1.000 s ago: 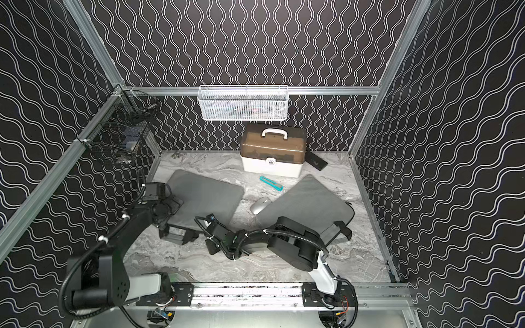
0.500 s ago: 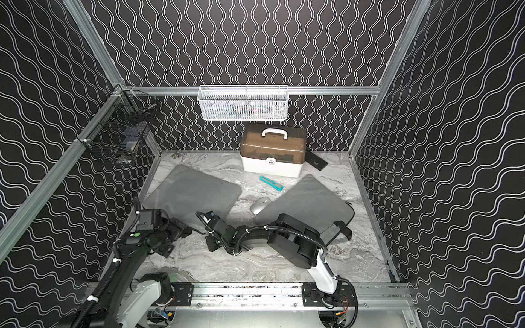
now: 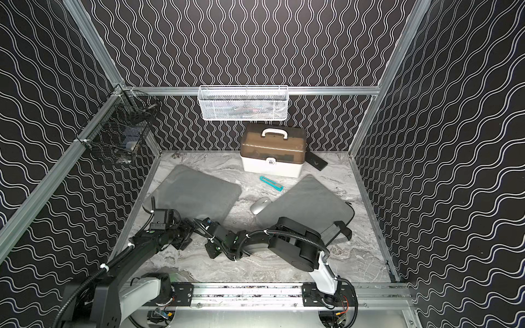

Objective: Put the mouse into the laptop bag
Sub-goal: Zip the zipper on the zippered laptop bag.

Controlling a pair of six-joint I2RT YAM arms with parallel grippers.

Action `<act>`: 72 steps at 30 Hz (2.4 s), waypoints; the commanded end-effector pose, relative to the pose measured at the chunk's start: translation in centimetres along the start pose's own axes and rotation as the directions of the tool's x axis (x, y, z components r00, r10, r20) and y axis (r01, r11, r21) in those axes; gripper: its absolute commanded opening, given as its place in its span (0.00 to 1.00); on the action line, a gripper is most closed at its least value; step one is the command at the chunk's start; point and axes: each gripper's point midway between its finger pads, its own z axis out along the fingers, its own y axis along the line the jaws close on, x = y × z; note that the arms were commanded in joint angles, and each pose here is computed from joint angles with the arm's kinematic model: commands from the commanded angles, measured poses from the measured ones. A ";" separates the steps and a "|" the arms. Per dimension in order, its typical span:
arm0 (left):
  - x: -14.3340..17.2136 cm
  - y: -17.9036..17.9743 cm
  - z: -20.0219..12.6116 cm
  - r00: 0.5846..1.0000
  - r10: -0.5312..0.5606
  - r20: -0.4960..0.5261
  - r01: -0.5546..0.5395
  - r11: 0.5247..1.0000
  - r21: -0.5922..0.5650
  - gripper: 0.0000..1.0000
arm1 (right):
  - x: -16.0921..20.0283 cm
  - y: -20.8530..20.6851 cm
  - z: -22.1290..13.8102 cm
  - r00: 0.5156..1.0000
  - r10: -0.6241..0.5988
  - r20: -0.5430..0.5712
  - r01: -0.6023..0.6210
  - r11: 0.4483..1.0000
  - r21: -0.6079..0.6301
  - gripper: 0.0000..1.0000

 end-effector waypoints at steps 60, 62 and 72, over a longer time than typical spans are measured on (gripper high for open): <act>-1.7 3.3 -2.7 0.999 -0.014 0.038 0.015 0.999 -0.031 0.16 | -1.8 3.4 3.2 0.985 -0.169 -0.031 0.155 0.952 -0.265 0.00; -1.9 3.4 -2.5 0.999 -0.011 0.037 0.013 0.999 -0.050 0.00 | -1.5 3.3 3.2 0.983 -0.178 -0.035 0.163 0.952 -0.259 0.00; -3.1 4.4 -4.4 0.994 -0.001 0.106 0.015 0.991 -0.133 0.00 | -0.5 -4.7 2.2 0.978 -0.177 -0.111 0.167 0.982 -0.093 0.00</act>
